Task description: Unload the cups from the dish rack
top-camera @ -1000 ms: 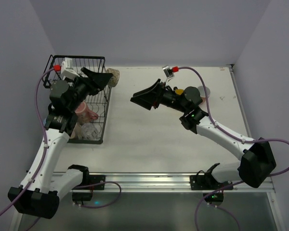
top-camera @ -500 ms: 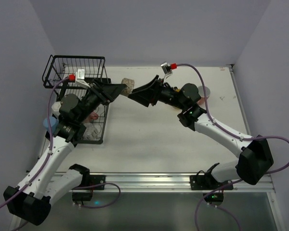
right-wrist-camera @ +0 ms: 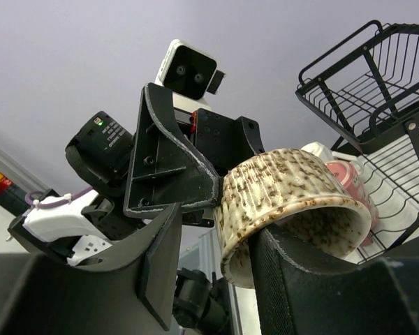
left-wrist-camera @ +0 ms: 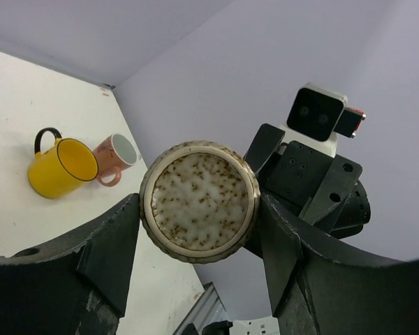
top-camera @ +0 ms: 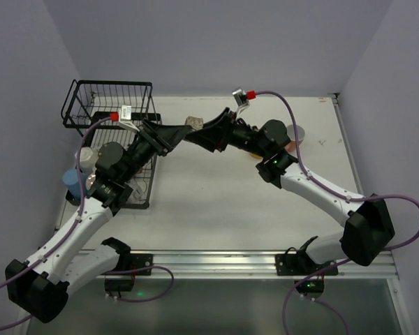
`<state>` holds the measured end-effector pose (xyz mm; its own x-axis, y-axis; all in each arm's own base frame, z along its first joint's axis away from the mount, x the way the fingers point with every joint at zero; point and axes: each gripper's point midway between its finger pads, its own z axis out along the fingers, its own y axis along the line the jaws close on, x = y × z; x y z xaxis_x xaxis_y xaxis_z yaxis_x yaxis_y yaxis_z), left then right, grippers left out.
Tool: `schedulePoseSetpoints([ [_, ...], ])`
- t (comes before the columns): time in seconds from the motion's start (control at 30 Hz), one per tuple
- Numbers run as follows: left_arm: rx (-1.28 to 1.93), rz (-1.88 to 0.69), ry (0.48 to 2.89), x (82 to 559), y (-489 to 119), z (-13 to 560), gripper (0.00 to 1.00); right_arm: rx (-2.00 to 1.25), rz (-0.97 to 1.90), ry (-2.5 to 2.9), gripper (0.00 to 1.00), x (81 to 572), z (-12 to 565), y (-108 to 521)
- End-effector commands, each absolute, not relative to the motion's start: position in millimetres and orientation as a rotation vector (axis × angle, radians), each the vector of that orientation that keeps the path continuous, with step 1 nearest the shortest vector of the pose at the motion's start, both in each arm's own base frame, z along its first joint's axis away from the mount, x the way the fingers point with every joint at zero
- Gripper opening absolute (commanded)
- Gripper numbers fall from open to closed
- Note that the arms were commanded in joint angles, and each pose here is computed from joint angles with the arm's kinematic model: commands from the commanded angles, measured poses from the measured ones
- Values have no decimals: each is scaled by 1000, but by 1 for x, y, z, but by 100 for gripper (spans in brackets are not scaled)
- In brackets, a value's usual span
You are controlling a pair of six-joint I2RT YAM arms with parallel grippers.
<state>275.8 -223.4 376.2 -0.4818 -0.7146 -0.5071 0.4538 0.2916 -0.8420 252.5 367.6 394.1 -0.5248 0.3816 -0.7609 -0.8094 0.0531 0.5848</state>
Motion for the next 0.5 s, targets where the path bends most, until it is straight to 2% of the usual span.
schedulePoseSetpoints([
  [0.0, -238, -1497, 1389, 265, -223, 408, 0, -493, 1634, 1329, 44, 247, 401, 367],
  [0.13, -246, -1526, 1382, 263, -225, 406, 0, -522, 1647, 1304, 45, 242, 402, 367],
  [0.2, -248, -1541, 1373, 262, -226, 409, 0, -533, 1655, 1291, 49, 240, 402, 366],
  [0.4, -245, -1572, 1339, 254, -223, 422, 0, -551, 1650, 1280, 52, 236, 399, 365],
  [0.43, -241, -1575, 1336, 253, -223, 423, 0, -546, 1648, 1284, 44, 237, 398, 364],
  [0.47, -239, -1577, 1335, 252, -223, 424, 0, -543, 1649, 1286, 31, 237, 399, 365],
])
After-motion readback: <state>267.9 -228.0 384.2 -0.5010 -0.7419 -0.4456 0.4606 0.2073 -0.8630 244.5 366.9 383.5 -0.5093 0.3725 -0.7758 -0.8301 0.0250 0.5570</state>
